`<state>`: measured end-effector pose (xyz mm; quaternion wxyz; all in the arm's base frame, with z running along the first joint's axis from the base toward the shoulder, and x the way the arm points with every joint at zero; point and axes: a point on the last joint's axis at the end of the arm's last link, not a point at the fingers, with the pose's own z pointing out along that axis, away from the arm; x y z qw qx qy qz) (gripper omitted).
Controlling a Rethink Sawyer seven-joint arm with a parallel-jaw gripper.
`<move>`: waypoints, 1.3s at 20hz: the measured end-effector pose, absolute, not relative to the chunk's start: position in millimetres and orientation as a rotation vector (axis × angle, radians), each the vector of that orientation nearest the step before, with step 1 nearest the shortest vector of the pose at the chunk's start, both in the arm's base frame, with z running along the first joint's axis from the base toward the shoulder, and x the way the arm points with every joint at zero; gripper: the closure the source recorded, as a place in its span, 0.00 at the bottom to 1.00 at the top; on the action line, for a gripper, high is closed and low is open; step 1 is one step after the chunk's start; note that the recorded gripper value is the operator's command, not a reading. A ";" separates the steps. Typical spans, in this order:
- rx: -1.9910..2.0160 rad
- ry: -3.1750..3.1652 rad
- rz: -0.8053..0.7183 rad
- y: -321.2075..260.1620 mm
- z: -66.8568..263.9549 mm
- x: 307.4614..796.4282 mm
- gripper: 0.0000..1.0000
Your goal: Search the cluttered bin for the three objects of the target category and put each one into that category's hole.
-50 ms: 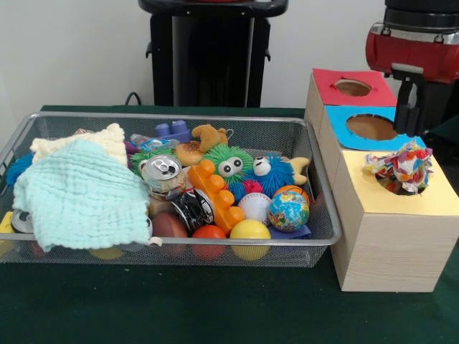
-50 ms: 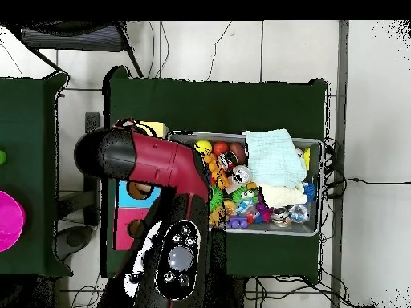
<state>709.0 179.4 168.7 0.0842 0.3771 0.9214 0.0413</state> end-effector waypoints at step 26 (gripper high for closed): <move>1.110 2.812 0.126 213.7 142.5 691.6 1.00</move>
